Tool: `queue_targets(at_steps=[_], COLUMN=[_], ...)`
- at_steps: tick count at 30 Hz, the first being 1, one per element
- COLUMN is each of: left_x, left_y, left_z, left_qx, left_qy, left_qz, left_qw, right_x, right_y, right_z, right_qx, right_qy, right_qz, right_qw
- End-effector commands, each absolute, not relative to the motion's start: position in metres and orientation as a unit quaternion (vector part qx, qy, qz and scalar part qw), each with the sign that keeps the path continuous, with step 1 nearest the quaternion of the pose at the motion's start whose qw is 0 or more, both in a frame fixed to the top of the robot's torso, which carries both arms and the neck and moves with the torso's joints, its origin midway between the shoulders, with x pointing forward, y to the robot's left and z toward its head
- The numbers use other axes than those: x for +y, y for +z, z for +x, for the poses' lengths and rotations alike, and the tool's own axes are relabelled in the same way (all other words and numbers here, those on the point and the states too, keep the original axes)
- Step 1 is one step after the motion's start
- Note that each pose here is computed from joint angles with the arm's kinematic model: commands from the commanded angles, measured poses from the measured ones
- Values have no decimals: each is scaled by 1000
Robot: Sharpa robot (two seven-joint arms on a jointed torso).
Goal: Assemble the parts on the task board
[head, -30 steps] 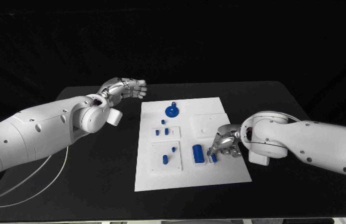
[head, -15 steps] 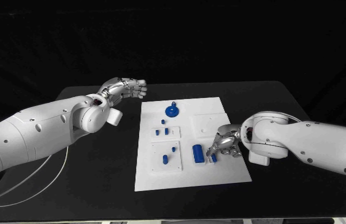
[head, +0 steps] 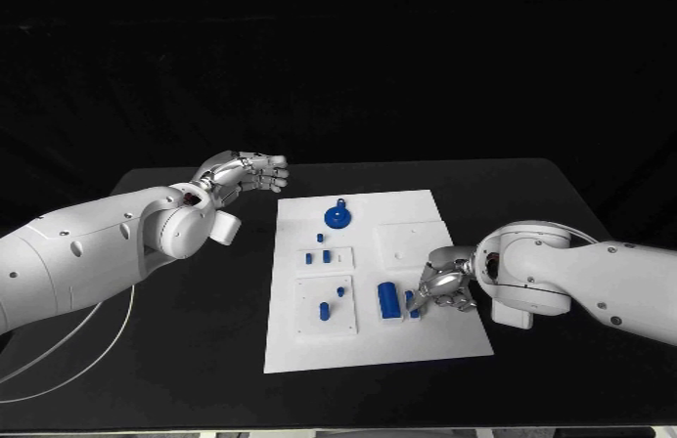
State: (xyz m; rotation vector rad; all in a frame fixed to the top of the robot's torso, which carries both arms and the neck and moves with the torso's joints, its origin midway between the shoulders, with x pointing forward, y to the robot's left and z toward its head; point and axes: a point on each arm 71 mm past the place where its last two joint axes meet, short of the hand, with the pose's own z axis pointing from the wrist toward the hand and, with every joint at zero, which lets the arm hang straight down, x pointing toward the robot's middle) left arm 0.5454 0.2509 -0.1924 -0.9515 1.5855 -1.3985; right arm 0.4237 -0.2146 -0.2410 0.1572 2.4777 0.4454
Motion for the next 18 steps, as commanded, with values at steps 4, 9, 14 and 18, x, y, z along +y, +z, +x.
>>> queue_targets(at_steps=[4,9,14,18], left_x=[249,249,249,249], left_y=[-192,-192,-192,-192], left_z=[545,545,545,545], left_qx=[626,626,626,626], left_qy=[-559,-560,-559,-559], left_qz=[-374,-374,-374,-374], left_qw=[394,394,395,394], right_x=[-215,-216,-218,-218], right_y=[-240,-240,-241,-241], right_z=[422,422,422,421], right_qx=[936,936,937,940], right_qy=[168,167,166,166], right_qz=[45,44,39,33], right_qw=[307,307,305,298])
